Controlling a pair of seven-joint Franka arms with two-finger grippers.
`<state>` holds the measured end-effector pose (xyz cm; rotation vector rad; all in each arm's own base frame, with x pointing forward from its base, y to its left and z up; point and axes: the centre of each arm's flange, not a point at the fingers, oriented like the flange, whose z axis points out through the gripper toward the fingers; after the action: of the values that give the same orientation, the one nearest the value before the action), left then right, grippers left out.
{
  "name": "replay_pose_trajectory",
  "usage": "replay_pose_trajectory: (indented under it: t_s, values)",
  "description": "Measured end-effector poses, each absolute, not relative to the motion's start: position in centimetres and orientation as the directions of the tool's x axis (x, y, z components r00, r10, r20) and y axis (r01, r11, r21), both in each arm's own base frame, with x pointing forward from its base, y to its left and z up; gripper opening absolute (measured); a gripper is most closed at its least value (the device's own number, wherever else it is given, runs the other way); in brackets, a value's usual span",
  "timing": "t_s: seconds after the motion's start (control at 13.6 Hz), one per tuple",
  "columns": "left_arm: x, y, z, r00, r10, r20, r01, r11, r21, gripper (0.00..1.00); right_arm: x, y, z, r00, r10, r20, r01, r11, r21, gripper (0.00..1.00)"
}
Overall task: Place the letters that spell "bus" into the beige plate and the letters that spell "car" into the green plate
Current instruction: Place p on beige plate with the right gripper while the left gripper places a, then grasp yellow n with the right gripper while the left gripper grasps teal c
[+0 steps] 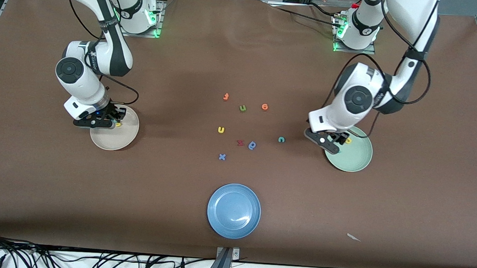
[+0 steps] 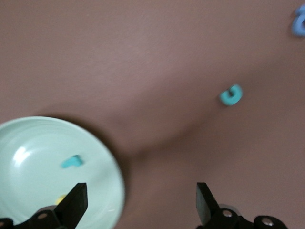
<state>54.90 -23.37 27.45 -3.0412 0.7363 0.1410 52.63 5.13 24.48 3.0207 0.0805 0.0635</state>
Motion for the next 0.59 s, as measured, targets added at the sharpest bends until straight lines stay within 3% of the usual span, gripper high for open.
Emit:
replay_pose_trajectory:
  t_s: [0.22,0.44,0.59]
  values:
    - [54.3,-28.0,26.1,0.945,-0.315,-0.093,-0.315,-0.949,0.008,1.00,52.7,5.6,24.5,0.997,0.056,0.049,0.050,-0.992,0.117,0.67]
    - [54.9,-31.7,23.1,0.973,-0.227,-0.051,-0.225,-0.974,0.031,1.00,53.2,11.2,25.7,0.998,-0.017,0.067,-0.022,-0.996,0.084,1.00]
    - [55.2,-32.7,20.7,0.977,-0.209,-0.041,-0.207,-0.977,0.045,1.00,53.5,17.4,27.1,0.994,-0.086,0.069,-0.090,-0.995,0.053,1.00]
